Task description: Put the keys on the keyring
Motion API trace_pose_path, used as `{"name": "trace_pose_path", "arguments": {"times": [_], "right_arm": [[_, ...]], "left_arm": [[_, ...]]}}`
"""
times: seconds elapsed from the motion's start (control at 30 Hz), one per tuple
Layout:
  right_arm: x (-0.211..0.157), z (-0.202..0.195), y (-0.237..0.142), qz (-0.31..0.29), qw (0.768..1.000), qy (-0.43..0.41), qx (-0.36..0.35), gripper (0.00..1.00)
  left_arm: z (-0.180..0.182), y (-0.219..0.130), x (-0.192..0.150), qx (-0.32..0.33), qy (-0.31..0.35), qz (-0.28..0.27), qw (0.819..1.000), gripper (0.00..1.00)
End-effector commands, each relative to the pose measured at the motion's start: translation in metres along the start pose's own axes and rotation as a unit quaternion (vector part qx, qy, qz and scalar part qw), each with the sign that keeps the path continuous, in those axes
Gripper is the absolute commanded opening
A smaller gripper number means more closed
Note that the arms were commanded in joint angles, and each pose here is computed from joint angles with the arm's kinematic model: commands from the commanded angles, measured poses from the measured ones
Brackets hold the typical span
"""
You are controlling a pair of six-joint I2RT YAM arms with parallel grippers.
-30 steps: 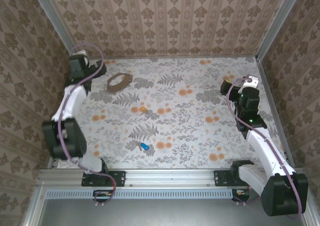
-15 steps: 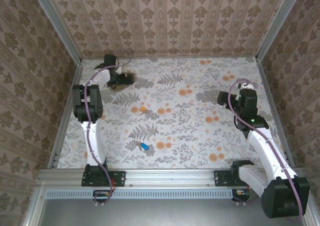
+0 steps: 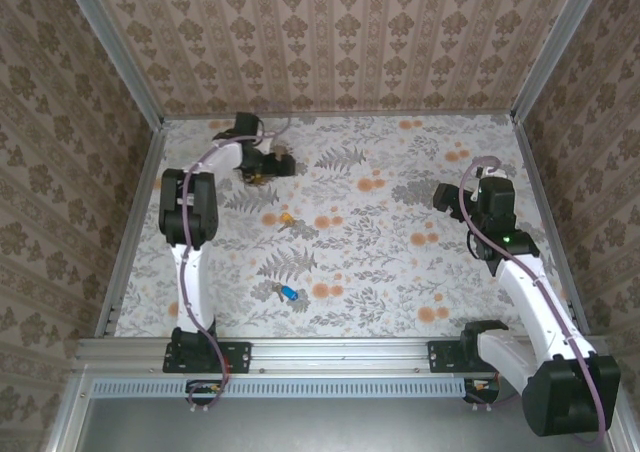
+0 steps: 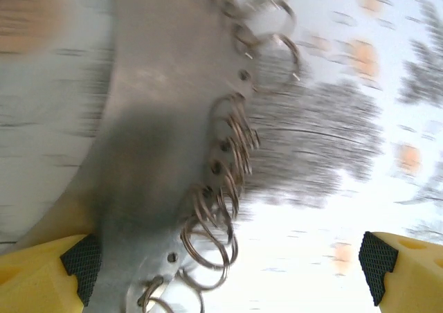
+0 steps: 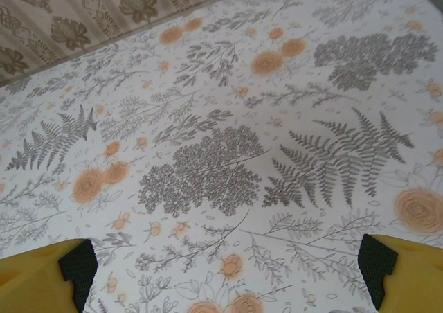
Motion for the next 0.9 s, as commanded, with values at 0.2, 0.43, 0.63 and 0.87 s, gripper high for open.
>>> {"name": "trace_pose_path", "arguments": {"times": [0.2,0.43,0.63,0.87], "right_arm": [[-0.003,0.001,0.007,0.010,0.998,0.066,0.003,1.00],[-0.007,-0.007,0.005,0.023,0.997,0.073,-0.020,1.00],[-0.012,-0.009,0.004,0.040,0.997,0.067,-0.024,1.00],[-0.015,-0.008,0.010,0.053,0.996,0.070,-0.019,1.00]], "left_arm": [[-0.158,0.043,-0.046,-0.085,0.115,0.074,0.987,1.00],[-0.227,0.051,-0.093,-0.100,0.189,0.115,0.970,1.00],[-0.271,0.030,-0.138,-0.151,0.209,0.130,0.957,1.00],[-0.309,0.011,-0.186,-0.168,0.292,0.161,0.928,1.00]]}}
Point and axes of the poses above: each hand's point on the last joint's axis, 136 mm out from that joint toward the fingers, its own y axis out along the fingers, its own z axis along the line the jaws close on, x = y × z, the point moved 7 cm from there along -y, back along the fingers, and after that the axes turned 6 degrees about y, right-handed, at the moved point
